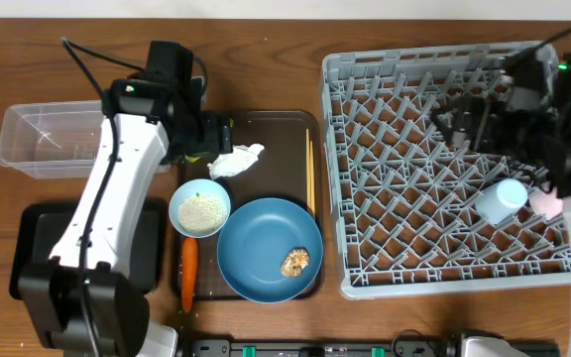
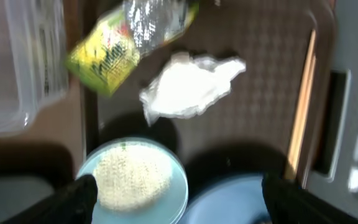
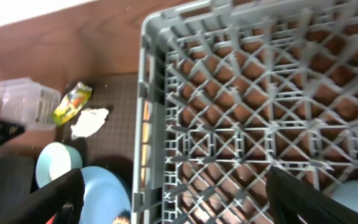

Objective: Sort waste into correct bins and load items into the dishwasher rack
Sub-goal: 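Grasp the yellow snack wrapper with the left gripper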

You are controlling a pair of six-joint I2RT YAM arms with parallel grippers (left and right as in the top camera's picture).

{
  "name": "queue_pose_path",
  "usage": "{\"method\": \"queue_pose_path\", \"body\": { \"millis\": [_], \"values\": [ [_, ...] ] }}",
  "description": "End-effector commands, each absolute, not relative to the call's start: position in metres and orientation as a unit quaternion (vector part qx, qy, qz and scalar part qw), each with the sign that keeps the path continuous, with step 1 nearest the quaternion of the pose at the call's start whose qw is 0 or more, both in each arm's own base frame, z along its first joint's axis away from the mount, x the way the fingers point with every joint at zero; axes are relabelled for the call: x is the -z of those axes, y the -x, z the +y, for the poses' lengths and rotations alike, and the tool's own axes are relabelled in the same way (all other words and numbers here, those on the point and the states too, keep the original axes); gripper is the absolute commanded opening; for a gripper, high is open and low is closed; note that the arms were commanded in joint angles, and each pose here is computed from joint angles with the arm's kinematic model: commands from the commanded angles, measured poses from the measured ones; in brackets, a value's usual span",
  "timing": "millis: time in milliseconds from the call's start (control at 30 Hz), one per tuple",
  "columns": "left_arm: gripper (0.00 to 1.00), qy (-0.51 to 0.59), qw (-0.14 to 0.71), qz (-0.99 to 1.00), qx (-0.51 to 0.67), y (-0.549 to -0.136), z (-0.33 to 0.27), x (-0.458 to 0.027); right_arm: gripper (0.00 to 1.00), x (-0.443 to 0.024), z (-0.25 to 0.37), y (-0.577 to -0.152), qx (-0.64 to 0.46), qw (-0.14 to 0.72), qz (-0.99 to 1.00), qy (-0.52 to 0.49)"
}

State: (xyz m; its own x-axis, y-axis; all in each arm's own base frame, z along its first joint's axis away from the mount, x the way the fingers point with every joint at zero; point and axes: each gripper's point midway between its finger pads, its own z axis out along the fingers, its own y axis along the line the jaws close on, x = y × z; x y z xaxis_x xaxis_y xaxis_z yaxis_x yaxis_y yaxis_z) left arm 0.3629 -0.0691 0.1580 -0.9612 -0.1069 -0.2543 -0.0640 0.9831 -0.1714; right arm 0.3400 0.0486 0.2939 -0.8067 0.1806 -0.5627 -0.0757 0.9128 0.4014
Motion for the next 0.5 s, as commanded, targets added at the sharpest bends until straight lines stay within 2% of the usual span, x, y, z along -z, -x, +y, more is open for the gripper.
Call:
{"method": "queue_pose_path", "body": {
  "millis": [0,167,467],
  "values": [
    [0.86,0.021,0.137,0.989,0.056,-0.377,-0.067,-0.129,0.85,-0.290,0.064,-0.344,-0.216,0.302,0.929,-0.005],
    [0.84,0.016,0.158,0.986,0.059,-0.410,-0.072,-0.086,0.86,-0.289,0.074,-0.345,-0.220,0.300,0.928,0.009],
    [0.72,0.007,0.161,0.985,0.055,-0.442,-0.076,-0.028,0.86,-0.288,0.081,-0.341,-0.224,0.292,0.930,0.015]
  ]
}}
